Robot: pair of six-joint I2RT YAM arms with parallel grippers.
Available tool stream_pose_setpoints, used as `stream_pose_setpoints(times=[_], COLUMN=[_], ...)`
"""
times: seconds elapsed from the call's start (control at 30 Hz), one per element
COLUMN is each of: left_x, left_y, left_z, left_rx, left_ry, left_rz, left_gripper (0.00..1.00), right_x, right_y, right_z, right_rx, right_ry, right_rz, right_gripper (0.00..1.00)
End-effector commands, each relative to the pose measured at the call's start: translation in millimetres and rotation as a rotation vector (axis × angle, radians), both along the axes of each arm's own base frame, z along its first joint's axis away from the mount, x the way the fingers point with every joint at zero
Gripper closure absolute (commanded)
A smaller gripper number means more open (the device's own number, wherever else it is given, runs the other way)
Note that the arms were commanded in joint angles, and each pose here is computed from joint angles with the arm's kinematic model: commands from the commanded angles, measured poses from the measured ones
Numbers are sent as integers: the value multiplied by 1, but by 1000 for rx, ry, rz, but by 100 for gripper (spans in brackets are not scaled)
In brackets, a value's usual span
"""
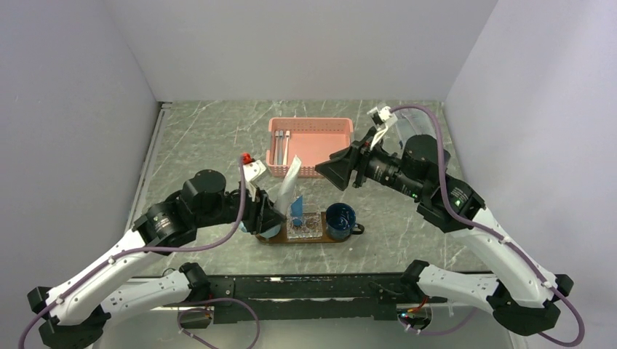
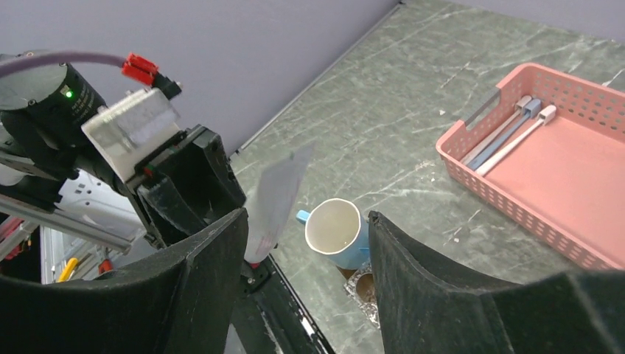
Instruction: Prepare toiletry sets of a toothbrush and toothpaste on the tray
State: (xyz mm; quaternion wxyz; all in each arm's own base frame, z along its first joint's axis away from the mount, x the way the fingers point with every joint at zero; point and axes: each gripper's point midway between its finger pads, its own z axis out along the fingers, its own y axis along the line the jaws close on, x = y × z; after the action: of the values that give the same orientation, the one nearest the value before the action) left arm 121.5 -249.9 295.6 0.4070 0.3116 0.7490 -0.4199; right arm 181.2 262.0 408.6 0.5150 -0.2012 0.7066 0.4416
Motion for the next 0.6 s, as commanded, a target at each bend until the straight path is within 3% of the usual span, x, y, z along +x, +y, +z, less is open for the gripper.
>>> stream_pose_setpoints(times=[0.0,0.2,0.57], left_x=[7,22,29], left_y=[18,36,52], left_z=[-16,-44,-60], left_rx=[167,351,470], left_ry=[-68,-109,-238], left_rz=[2,65,82], left_gripper=[100,100,100], right_x=[0,5,18], right_y=[5,19,49], right_z=[3,-6,-50], right_rx=[-30,-65,-148], right_ry=[32,108,252], right_rz=[12,43,92], right_gripper=[37,36,36])
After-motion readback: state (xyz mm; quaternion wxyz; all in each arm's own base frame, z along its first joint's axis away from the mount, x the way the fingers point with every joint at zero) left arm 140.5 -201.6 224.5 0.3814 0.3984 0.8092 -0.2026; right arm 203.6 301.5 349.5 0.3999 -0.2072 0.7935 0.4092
